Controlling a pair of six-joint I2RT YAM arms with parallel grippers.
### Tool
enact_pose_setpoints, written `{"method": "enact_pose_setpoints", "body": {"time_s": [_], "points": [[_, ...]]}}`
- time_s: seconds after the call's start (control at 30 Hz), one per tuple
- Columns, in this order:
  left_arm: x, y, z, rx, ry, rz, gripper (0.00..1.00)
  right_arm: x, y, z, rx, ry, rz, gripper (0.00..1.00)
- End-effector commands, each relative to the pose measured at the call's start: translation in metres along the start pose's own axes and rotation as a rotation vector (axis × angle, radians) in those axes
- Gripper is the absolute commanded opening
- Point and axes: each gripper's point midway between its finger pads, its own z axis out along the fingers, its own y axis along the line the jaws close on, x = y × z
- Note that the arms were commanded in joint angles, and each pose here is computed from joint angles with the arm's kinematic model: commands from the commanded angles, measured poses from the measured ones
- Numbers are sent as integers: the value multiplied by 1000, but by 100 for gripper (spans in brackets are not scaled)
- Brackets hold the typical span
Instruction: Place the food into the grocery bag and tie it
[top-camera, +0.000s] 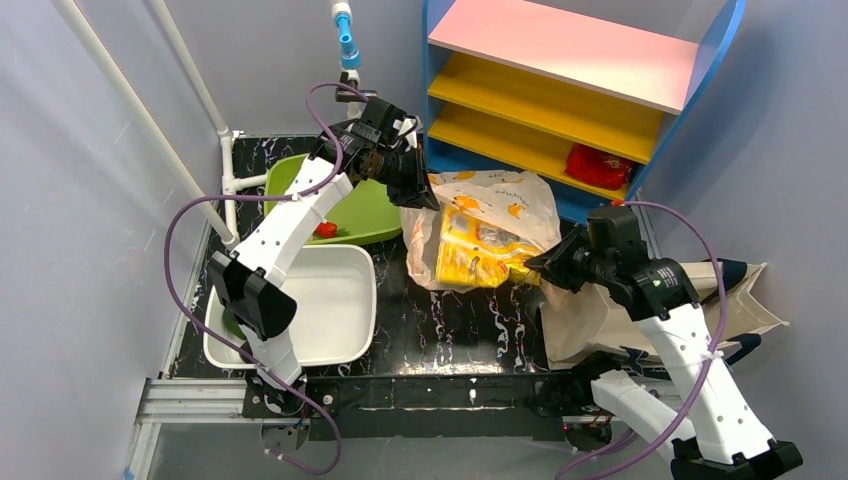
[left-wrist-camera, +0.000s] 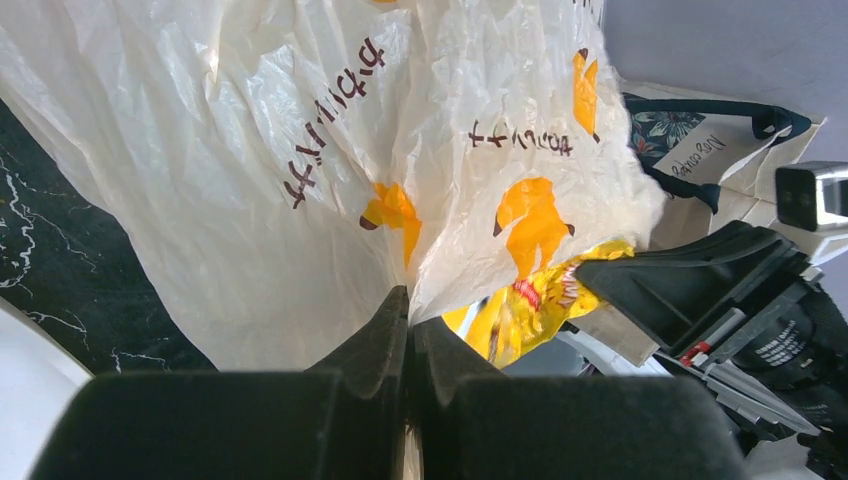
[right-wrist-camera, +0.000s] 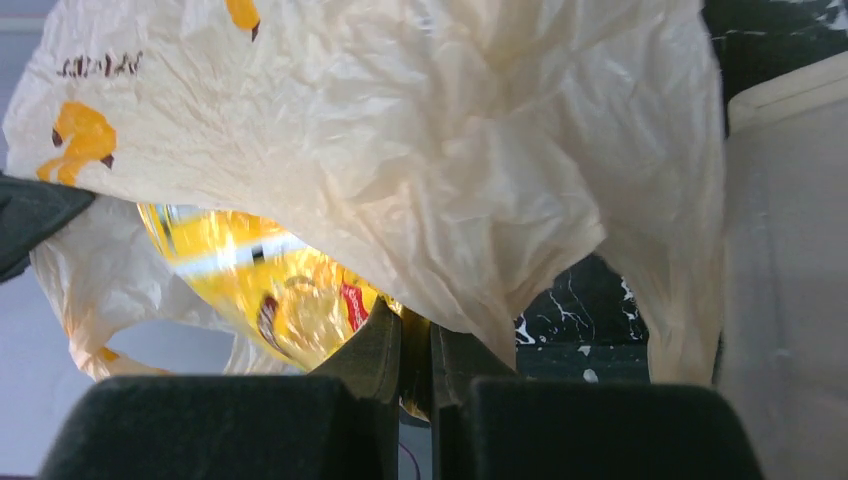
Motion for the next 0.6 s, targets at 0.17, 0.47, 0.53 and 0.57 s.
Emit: {"method": "enact_pose_setpoints", "body": {"time_s": [0.17, 0.47, 0.53, 0.57], "points": [[10, -7, -24, 34, -3, 2, 0, -36, 9, -9, 35, -164, 74, 1], [11, -14, -19, 74, 19, -25, 0, -48, 52, 13, -72, -131, 33, 1], [12, -15, -17, 83, 30, -38, 0, -47, 63, 18, -116, -111, 28, 1], [12, -16, -15, 87, 35, -46, 0, -48, 68, 22, -135, -108, 21, 1]]}}
